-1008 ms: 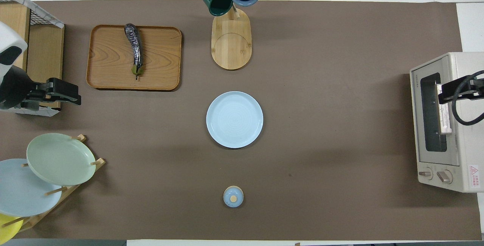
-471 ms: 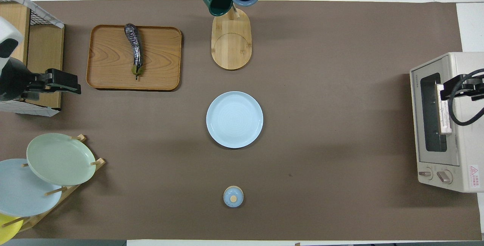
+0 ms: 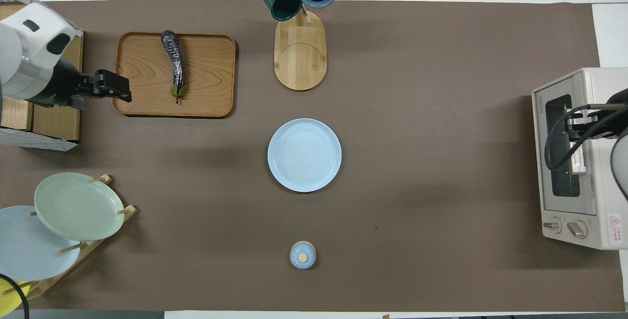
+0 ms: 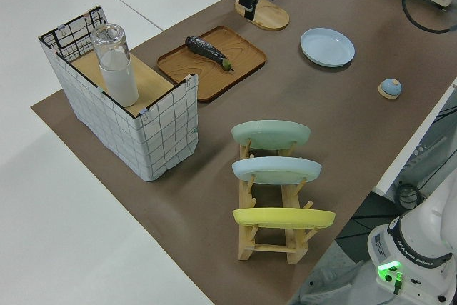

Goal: Put eggplant into oven
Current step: 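Reach the left gripper to the purple eggplant on the tray and grasp it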

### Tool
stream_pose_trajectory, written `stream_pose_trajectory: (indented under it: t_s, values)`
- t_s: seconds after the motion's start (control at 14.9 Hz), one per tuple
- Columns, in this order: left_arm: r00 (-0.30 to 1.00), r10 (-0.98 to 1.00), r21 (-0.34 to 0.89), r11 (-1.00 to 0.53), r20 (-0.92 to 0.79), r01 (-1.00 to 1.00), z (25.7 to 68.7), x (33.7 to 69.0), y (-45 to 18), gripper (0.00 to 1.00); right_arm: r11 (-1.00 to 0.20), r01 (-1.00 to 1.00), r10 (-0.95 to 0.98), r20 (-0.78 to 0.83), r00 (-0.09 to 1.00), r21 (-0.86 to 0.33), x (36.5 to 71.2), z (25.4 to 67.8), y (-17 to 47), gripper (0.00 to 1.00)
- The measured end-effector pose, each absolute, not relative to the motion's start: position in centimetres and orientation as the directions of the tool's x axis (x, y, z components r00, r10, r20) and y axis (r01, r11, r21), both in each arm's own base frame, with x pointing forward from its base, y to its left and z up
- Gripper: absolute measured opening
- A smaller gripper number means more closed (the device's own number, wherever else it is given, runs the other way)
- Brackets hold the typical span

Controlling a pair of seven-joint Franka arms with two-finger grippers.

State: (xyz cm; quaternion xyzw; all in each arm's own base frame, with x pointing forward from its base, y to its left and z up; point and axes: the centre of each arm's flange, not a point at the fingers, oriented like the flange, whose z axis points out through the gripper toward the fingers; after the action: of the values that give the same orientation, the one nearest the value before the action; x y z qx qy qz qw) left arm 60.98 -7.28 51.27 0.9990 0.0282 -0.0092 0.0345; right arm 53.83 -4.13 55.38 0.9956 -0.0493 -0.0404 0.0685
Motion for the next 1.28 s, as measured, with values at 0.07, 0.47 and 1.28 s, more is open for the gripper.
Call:
stream_pose_trajectory:
  t_s: [0.07, 0.47, 1.28]
  values:
    - [0.998, 0.056, 0.076, -0.996, -0.015, 0.057, 49.2, 62.4, -7.5, 1.00, -0.982, -0.096, -0.109, -0.071, 0.992, 0.165, 54.0, 54.8, -4.1, 0.01]
    - [1.000, 0.025, 0.099, -0.995, 0.008, 0.024, 38.0, 67.3, -10.7, 1.00, -0.981, -0.050, -0.069, -0.097, 0.993, 0.186, 53.9, 50.0, -7.5, 0.01]
    - [0.992, -0.087, 0.007, -0.996, 0.093, -0.088, 30.5, 68.5, -12.4, 0.99, -0.965, 0.122, 0.086, -0.160, 0.983, 0.233, 53.5, 47.6, -7.5, 0.01]
